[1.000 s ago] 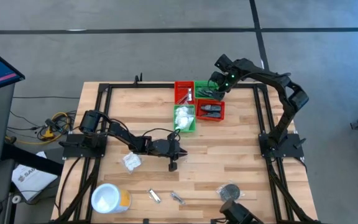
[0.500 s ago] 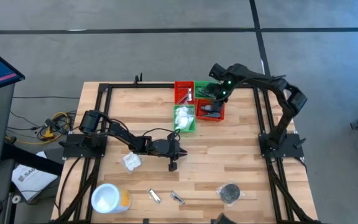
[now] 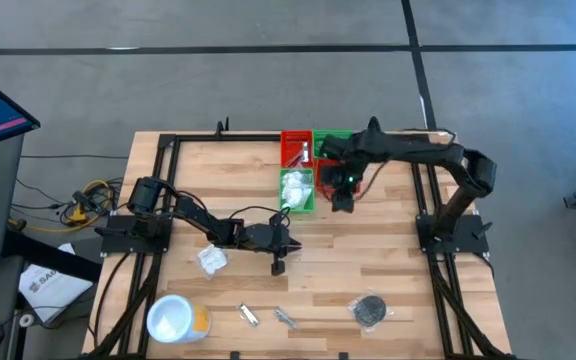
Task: Pick & Place Travel size toiletries
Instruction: Put the hairbrush into the right green bin
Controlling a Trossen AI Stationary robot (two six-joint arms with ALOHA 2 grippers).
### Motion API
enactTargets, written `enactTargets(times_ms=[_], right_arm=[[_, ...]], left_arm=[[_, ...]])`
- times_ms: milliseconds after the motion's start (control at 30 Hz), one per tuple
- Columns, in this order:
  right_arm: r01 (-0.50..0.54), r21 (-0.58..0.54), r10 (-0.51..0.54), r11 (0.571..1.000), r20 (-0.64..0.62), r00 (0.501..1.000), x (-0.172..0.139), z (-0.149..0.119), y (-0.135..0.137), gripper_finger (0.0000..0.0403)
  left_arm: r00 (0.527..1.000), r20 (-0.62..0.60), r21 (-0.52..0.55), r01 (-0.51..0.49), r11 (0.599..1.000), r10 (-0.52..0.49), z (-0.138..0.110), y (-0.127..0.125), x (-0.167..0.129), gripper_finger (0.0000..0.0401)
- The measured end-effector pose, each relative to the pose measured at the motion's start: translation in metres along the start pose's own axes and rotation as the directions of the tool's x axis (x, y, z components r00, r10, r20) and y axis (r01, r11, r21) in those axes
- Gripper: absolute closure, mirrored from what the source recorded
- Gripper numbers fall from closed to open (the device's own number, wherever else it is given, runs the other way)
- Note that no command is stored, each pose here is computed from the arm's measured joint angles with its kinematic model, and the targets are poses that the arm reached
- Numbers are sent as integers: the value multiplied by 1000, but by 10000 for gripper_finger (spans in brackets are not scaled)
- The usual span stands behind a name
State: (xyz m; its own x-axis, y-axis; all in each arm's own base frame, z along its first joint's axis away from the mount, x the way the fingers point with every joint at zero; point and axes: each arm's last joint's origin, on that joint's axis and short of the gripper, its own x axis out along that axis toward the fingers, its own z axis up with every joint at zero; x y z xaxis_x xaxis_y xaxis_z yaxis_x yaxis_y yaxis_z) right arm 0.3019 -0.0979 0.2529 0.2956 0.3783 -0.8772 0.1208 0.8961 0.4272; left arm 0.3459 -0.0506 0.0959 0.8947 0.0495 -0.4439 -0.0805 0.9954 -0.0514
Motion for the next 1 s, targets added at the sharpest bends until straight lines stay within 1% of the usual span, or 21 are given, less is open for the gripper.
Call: enactTargets(times_ms=[167, 333, 467, 633, 767, 1000], right_arm=[[-9, -97, 11, 995, 21, 1000, 0, -3, 42, 228], [74, -138, -64, 988, 74, 995, 5, -16, 67, 236], [68, -127, -53, 990, 118, 992, 11, -35, 80, 241], [39, -92, -26, 995, 136, 990, 22, -63, 94, 245], [70, -58, -62, 996, 129, 990, 34, -83, 102, 246], [77, -20, -75, 997, 67, 995, 57, -111, 122, 244]], left_arm=[[1000, 0, 0, 0, 1000, 0, 0, 0, 0, 361], [1000, 0, 0, 0, 1000, 0, 0, 0, 0, 361], [1000, 0, 0, 0, 1000, 0, 0, 0, 0, 361], [1000, 0, 0, 0, 1000, 0, 0, 0, 0, 361], [1000, 0, 0, 0, 1000, 0, 0, 0, 0, 361], [1000, 1, -1, 0, 1000, 0, 0, 0, 0, 361]])
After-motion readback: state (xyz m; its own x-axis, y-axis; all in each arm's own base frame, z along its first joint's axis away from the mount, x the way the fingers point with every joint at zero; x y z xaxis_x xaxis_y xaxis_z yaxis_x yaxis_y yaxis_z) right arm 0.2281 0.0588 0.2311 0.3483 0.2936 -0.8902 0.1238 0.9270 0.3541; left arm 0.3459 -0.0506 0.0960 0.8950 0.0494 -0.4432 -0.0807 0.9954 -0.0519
